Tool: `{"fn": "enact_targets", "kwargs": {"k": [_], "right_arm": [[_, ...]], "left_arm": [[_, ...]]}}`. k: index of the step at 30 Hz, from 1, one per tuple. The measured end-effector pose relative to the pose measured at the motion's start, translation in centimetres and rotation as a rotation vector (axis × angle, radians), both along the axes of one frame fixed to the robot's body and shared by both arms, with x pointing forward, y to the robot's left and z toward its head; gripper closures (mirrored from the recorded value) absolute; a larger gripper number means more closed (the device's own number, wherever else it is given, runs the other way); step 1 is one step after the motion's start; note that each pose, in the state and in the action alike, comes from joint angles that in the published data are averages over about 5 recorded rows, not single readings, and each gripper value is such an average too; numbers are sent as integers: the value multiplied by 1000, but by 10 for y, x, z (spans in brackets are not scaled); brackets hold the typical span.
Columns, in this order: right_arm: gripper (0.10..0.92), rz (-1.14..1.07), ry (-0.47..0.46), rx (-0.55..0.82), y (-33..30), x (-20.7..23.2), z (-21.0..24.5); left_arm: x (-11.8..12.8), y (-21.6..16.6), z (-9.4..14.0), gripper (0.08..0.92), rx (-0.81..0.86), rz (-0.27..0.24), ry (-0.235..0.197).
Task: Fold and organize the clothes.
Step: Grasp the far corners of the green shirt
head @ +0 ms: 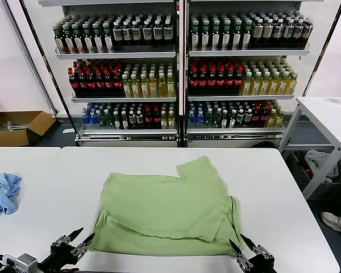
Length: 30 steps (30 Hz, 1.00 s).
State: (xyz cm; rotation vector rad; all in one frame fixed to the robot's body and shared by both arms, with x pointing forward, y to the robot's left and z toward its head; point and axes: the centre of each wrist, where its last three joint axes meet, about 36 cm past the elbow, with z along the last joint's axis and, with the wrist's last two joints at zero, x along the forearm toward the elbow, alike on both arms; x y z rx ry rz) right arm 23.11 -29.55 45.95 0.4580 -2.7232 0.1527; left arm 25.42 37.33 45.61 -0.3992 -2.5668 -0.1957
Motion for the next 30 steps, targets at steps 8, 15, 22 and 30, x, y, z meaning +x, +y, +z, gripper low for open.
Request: {"fn": "enact_targets", "kwargs": {"k": [8,15,22,30], "right_arm": [[212,6,-8,4,-12,72,4],[200,56,-4,50,-20,154,-9],[200,93,25,93,-19,226,-18],[200,103,70,109,-13,289,-25]], "left_arm": [[26,4,3,208,-40,-34,-33],[60,17,-3,177,-60,-61,-25],[101,34,-12,177,-65,-87,4],[151,49,-25,177,-80,-73,23]]}}
